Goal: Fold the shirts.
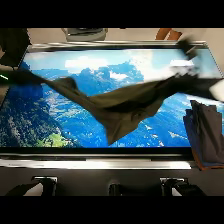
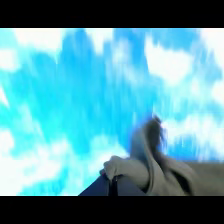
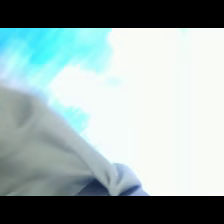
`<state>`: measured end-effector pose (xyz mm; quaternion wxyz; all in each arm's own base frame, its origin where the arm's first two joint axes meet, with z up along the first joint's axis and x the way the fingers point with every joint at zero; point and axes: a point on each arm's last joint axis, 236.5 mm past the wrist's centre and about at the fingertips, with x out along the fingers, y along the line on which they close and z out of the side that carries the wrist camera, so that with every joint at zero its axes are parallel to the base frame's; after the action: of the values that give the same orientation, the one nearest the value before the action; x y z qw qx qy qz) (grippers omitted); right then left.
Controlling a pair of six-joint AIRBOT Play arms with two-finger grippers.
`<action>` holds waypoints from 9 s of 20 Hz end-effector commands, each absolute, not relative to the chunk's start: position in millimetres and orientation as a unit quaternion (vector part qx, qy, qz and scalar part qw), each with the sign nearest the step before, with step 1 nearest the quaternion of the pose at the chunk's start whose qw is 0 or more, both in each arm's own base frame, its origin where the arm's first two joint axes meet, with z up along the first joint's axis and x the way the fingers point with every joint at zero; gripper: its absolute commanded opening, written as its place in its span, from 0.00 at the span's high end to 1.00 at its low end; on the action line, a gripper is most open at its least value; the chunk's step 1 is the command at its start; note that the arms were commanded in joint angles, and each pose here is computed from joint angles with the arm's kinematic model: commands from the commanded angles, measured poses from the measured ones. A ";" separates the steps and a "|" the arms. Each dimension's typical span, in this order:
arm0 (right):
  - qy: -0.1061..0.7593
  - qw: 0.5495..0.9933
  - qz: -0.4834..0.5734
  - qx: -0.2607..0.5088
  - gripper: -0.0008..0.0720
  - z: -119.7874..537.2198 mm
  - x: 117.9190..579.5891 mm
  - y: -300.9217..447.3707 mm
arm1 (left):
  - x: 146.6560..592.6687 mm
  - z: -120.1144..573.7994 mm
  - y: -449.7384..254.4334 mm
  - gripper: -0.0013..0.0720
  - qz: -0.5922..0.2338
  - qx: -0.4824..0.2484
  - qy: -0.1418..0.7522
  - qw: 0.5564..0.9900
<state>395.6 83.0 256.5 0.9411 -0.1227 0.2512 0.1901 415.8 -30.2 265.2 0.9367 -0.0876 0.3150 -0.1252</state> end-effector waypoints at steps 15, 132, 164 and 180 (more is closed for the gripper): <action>0.283 0.944 0.013 -0.168 0.92 330.6 329.6 -8.3 | 295.5 264.6 -1.2 0.95 -0.014 -0.088 0.338 0.937; 0.646 0.733 0.188 0.105 0.29 -62.9 358.2 -19.1 | 300.0 -108.1 -16.2 0.95 -0.038 -0.332 0.670 0.663; -0.054 0.935 -0.123 -0.328 0.93 547.2 154.1 -22.4 | 198.2 560.7 -35.8 0.95 -0.057 -0.052 -0.103 0.992; 0.543 0.815 0.203 -0.010 0.93 71.1 440.3 -22.8 | 444.7 54.3 -5.1 0.95 -0.091 -0.173 0.520 0.832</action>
<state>400.6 -41.9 167.7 0.8518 -0.0816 0.4915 0.1618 423.0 -1.4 162.5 0.8853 -0.1480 0.4314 -0.0905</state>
